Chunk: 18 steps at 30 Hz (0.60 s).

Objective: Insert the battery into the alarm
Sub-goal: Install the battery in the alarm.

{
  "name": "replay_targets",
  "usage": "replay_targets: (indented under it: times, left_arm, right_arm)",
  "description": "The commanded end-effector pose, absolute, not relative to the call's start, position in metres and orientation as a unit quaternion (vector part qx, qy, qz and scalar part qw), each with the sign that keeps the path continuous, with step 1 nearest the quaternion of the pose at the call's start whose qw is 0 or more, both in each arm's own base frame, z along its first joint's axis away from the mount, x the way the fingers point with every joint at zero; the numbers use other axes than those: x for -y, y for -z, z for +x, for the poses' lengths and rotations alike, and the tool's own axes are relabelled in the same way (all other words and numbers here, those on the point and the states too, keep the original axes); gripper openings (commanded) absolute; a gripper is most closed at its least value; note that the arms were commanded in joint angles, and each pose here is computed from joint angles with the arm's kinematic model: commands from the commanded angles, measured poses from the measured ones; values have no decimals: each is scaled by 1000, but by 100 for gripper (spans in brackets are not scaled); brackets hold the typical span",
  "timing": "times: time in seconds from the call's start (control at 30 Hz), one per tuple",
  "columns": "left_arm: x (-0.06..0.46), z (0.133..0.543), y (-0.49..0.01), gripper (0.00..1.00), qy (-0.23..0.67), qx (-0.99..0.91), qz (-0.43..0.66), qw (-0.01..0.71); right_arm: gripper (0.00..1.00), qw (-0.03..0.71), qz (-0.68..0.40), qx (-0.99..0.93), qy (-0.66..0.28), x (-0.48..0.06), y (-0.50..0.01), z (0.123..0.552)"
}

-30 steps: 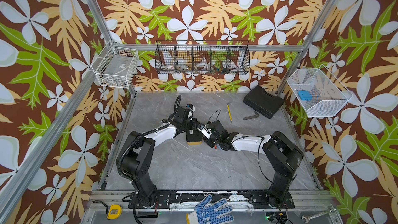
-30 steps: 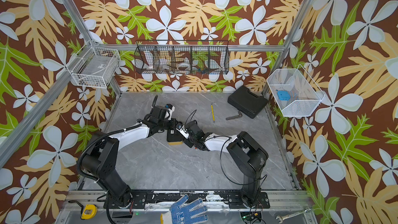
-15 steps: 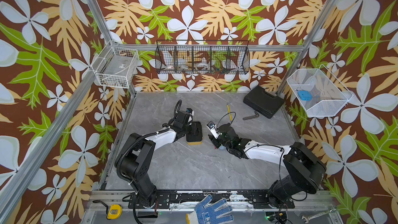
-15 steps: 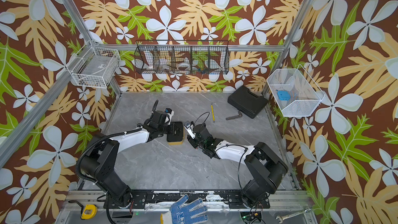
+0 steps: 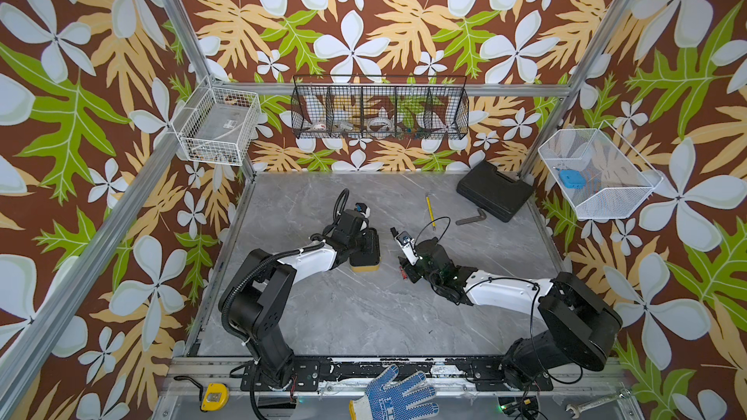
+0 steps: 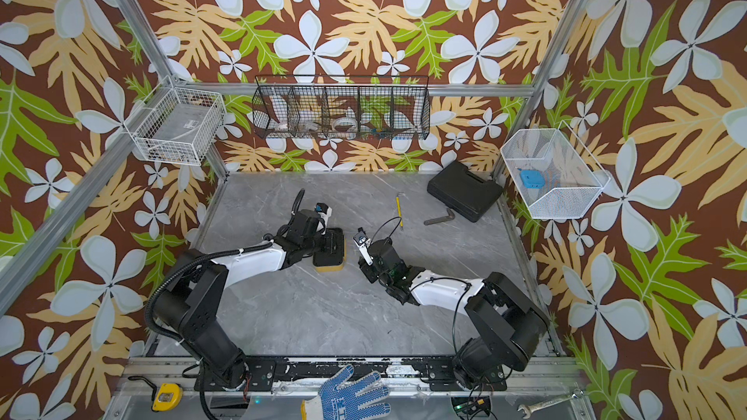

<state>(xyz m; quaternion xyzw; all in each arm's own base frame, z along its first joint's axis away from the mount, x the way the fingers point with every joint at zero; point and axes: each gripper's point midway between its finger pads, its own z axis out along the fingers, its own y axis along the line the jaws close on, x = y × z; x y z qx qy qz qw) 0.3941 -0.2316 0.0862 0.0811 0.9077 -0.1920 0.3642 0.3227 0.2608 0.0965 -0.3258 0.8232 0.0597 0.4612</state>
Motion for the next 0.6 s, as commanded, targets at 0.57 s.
replay_targets:
  times: [0.57]
  left_arm:
    - [224,388,-76,10,128,-909,52,393]
  right_arm:
    - [50,479,-294,-825,-55,-251,-101,323]
